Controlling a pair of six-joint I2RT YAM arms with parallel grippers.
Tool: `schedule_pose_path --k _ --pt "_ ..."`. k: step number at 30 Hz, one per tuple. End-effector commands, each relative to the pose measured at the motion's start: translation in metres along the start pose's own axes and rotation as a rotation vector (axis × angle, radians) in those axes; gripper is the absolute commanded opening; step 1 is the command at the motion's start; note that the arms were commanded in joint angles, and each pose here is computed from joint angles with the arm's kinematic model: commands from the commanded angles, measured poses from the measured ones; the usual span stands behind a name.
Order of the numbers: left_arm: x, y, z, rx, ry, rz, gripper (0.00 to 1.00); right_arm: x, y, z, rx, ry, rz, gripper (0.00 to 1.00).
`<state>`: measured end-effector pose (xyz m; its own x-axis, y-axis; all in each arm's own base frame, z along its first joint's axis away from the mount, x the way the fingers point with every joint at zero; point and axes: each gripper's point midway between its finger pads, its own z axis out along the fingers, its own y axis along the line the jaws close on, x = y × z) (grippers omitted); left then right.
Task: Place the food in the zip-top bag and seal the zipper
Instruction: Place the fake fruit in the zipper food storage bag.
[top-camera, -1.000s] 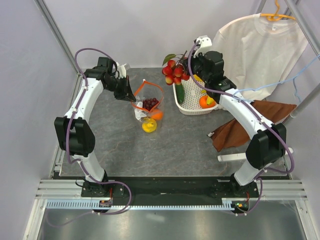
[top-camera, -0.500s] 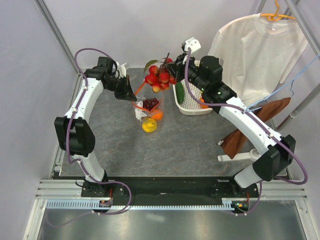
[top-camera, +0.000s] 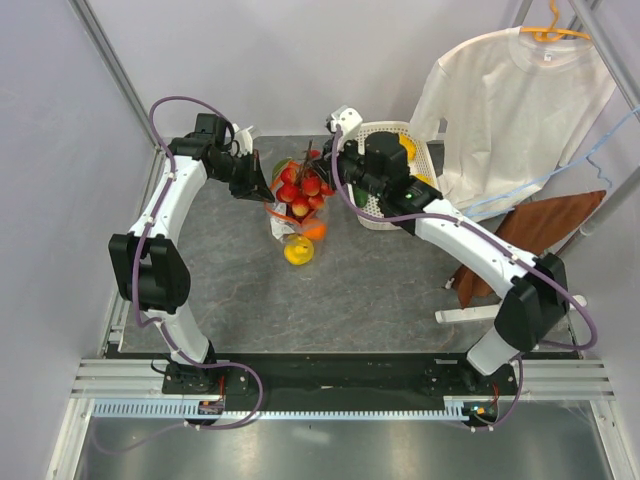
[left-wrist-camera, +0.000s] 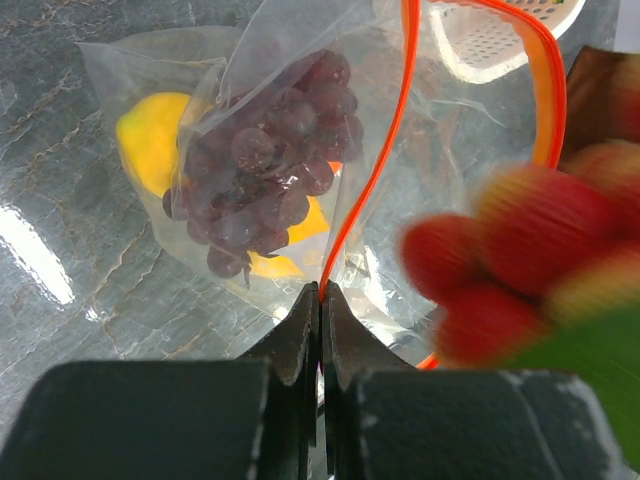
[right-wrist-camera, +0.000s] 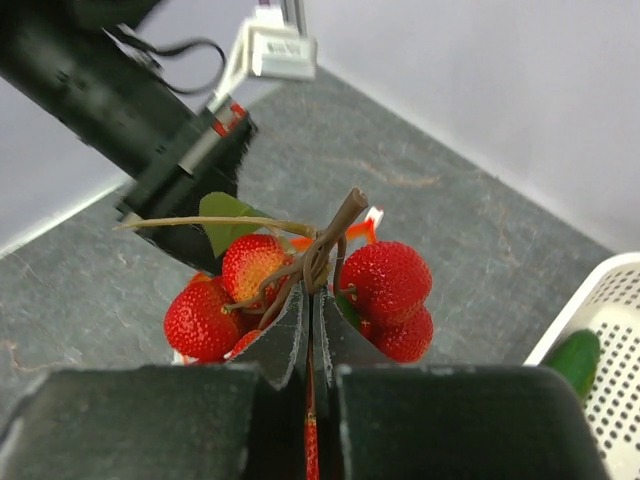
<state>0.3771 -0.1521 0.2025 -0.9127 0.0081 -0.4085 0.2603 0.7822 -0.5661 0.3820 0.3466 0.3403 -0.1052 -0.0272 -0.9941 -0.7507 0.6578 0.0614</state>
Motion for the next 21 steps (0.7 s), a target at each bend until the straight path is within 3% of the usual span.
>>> schedule_pose_path --k 1,17,21 --pt "-0.011 -0.015 -0.012 0.042 -0.053 0.038 0.02 -0.003 -0.007 0.018 0.032 -0.04 0.01 0.0" --pt "-0.01 -0.02 -0.007 0.066 -0.041 0.053 0.02 0.015 0.03 0.056 0.022 0.001 0.109 0.0" --pt "-0.012 -0.021 -0.009 0.07 -0.049 0.065 0.02 0.053 0.031 0.053 0.025 0.068 0.085 0.0"
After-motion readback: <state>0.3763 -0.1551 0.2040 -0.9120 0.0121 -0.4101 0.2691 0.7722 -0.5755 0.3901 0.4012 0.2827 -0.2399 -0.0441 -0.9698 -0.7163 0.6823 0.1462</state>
